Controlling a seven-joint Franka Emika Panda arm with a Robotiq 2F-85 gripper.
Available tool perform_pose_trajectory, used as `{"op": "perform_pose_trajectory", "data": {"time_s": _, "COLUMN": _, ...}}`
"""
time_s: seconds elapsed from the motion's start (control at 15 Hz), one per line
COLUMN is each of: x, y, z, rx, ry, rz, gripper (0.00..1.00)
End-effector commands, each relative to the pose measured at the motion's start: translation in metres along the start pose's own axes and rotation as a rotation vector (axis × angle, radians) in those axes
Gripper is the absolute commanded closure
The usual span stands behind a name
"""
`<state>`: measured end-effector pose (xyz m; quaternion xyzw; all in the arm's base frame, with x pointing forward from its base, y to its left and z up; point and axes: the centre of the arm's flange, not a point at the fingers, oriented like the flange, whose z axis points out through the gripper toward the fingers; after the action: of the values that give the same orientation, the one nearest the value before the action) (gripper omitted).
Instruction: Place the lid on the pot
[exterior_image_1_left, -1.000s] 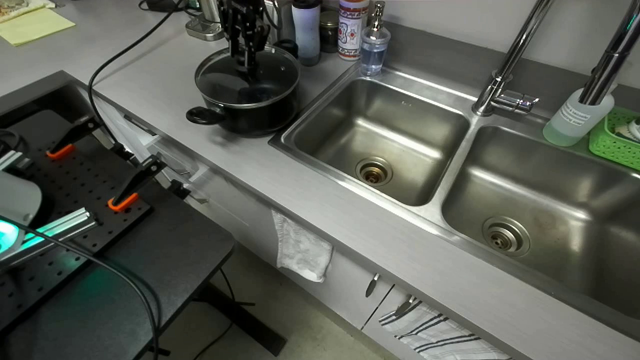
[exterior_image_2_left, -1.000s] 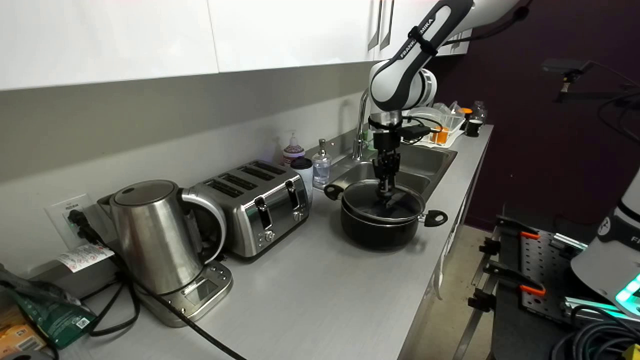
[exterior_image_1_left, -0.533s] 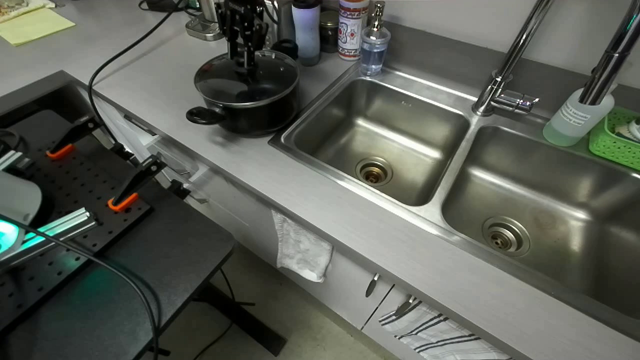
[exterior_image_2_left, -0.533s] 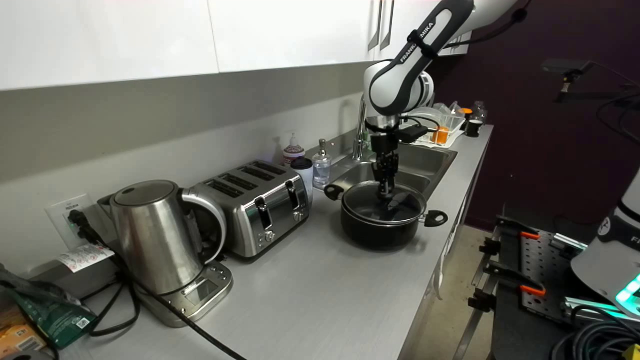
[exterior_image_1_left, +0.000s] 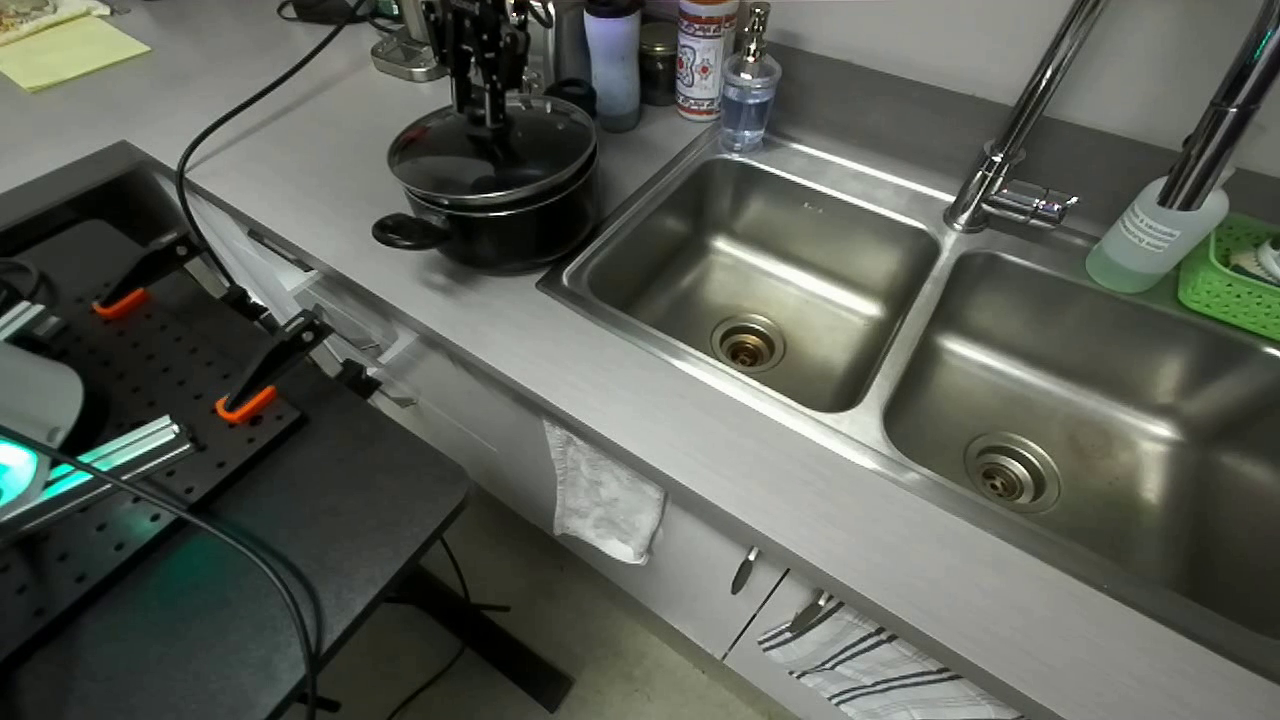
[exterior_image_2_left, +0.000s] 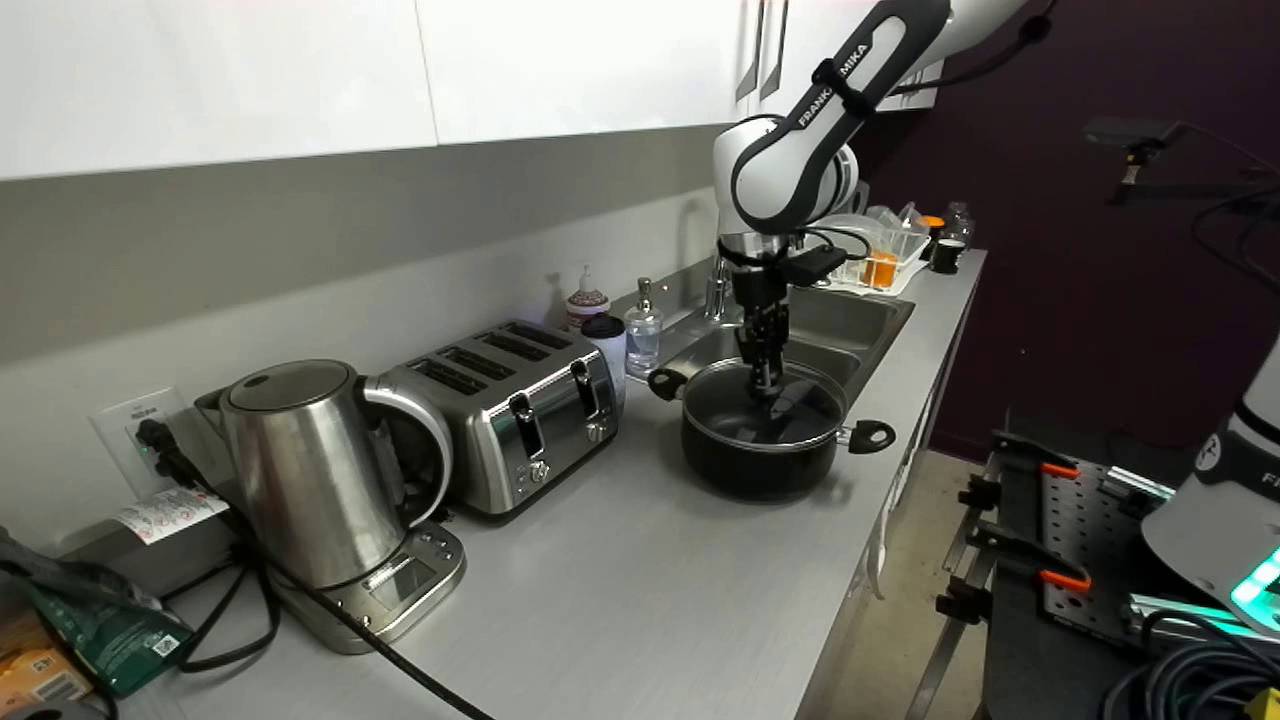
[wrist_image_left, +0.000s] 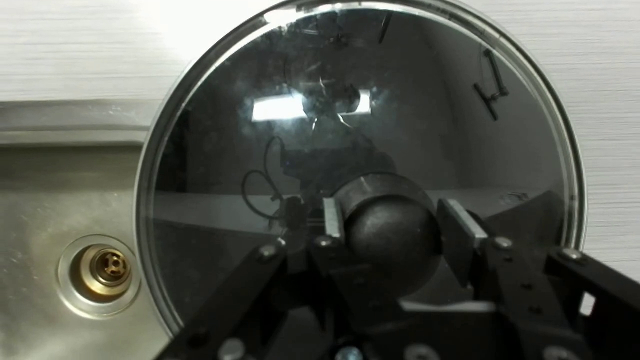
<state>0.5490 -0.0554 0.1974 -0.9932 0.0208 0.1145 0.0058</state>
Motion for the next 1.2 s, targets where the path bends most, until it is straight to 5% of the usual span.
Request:
{"op": "perform_pose_trajectory", "data": {"time_s": 0.0, "x": 0.0046, "y": 0.0013, "z": -0.0104, "rx": -0.01, "ry": -0.018, "rz": 0.007, "gripper": 0.76}}
{"op": "perform_pose_trajectory", "data": {"time_s": 0.33, "x": 0.0033, "y": 0.0033, "z": -0.006, "rx": -0.006, "ry": -0.03, "rz": -0.002, "gripper": 0.76}}
{"op": "perform_pose_trajectory", "data": {"time_s": 0.4, "x": 0.0034, "y": 0.0038, "z": -0.0054, "rx": -0.006, "ry": -0.032, "rz": -0.008, "gripper": 0.26}}
{"op": "perform_pose_trajectory", "data": {"time_s": 0.73, "x": 0.0036, "y": 0.0039, "z": -0.0075, "rx": -0.007, "ry": -0.024, "rz": -0.017, "gripper": 0.01}}
{"op": "perform_pose_trajectory", "data": {"time_s": 1.13, "x": 0.0048, "y": 0.0024, "z": -0.01, "rx": -0.01, "ry": -0.017, "rz": -0.03, "gripper": 0.0}}
